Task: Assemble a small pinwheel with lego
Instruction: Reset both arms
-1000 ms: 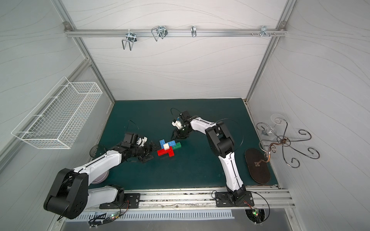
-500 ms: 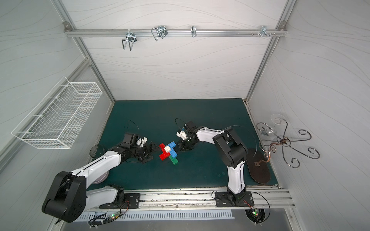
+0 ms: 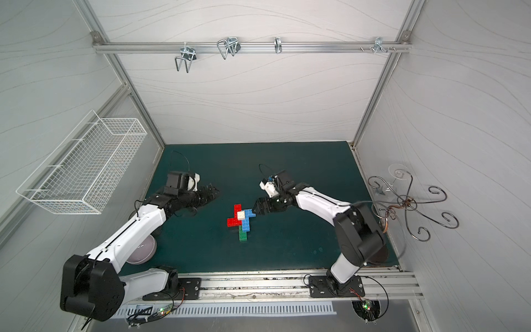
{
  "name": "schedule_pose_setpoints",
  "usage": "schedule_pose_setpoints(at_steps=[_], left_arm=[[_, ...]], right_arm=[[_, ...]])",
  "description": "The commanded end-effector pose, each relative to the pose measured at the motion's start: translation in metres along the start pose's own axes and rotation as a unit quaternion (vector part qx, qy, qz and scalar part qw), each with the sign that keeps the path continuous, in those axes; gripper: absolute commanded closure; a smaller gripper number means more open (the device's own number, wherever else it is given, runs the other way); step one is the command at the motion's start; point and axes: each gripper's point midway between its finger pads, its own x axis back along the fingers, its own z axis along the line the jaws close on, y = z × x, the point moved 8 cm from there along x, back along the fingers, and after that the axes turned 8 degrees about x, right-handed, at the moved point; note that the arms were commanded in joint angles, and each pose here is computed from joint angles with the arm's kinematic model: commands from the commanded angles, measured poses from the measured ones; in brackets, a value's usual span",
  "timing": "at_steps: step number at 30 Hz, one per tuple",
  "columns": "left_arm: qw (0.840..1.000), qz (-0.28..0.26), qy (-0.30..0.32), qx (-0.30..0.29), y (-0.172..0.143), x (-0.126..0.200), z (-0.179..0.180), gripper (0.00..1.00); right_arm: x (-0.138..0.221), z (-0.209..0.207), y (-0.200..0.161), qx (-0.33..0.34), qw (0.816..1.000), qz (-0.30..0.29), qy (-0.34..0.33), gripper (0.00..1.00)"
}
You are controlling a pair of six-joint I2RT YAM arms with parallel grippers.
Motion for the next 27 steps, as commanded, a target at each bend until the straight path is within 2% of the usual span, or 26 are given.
schedule_pose_setpoints(at_steps=[1, 2, 3, 5, 6, 7, 10, 12, 13, 15, 16, 19, 22, 23, 25, 26, 27], left_arm=[[0.958, -0.178, 0.133, -0.184, 0.054, 0.019, 0.003, 0.00], [0.942, -0.204, 0.158, -0.213, 0.059, 0.016, 0.009, 0.00], [0.933, -0.228, 0.174, -0.218, 0.063, 0.012, 0.017, 0.00], [0.938, -0.257, 0.163, -0.167, 0.069, 0.005, 0.044, 0.00], [0.940, -0.263, 0.149, -0.155, 0.068, 0.001, 0.054, 0.00], [0.936, -0.282, 0.137, -0.161, 0.068, -0.002, 0.062, 0.00], [0.903, -0.358, 0.136, -0.193, 0.055, -0.015, 0.086, 0.04], [0.897, -0.374, 0.123, -0.200, 0.052, -0.024, 0.095, 0.05], [0.902, -0.365, 0.119, -0.199, 0.055, -0.025, 0.092, 0.06], [0.899, -0.371, 0.111, -0.202, 0.060, -0.029, 0.090, 0.07], [0.901, -0.369, 0.120, -0.195, 0.062, -0.029, 0.091, 0.07], [0.911, -0.342, 0.116, -0.199, 0.060, -0.030, 0.091, 0.07], [0.913, -0.337, 0.109, -0.204, 0.054, -0.028, 0.092, 0.07], [0.921, -0.316, 0.110, -0.202, 0.050, -0.030, 0.093, 0.07], [0.930, -0.286, 0.128, -0.193, 0.037, -0.035, 0.105, 0.00], [0.925, -0.307, 0.141, -0.176, 0.028, -0.036, 0.117, 0.00], [0.911, -0.347, 0.130, -0.182, 0.029, -0.035, 0.119, 0.00]], right_arm=[[0.055, -0.022, 0.033, 0.088, 0.982, -0.118, -0.122, 0.01], [0.066, -0.034, 0.036, 0.111, 0.970, -0.147, -0.158, 0.01], [0.074, -0.046, 0.034, 0.132, 0.959, -0.171, -0.183, 0.01], [0.096, -0.077, 0.023, 0.136, 0.931, -0.218, -0.260, 0.01], [0.105, -0.088, 0.017, 0.138, 0.919, -0.239, -0.282, 0.01], [0.111, -0.101, 0.005, 0.147, 0.906, -0.260, -0.301, 0.01], [0.120, -0.143, -0.034, 0.104, 0.881, -0.302, -0.349, 0.01], [0.118, -0.167, -0.054, 0.066, 0.877, -0.316, -0.355, 0.01], [0.116, -0.179, -0.061, 0.037, 0.877, -0.322, -0.354, 0.01], [0.111, -0.194, -0.064, 0.009, 0.896, -0.306, -0.323, 0.01], [0.106, -0.201, -0.066, 0.006, 0.898, -0.308, -0.315, 0.01], [0.096, -0.200, -0.076, 0.032, 0.895, -0.331, -0.298, 0.01], [0.080, -0.197, -0.078, 0.065, 0.893, -0.323, -0.305, 0.01], [0.079, -0.197, -0.078, 0.067, 0.896, -0.321, -0.300, 0.01], [0.080, -0.198, -0.077, 0.058, 0.897, -0.304, -0.314, 0.01], [0.080, -0.199, -0.077, 0.056, 0.894, -0.313, -0.317, 0.01], [0.080, -0.199, -0.078, 0.055, 0.894, -0.314, -0.316, 0.01]])
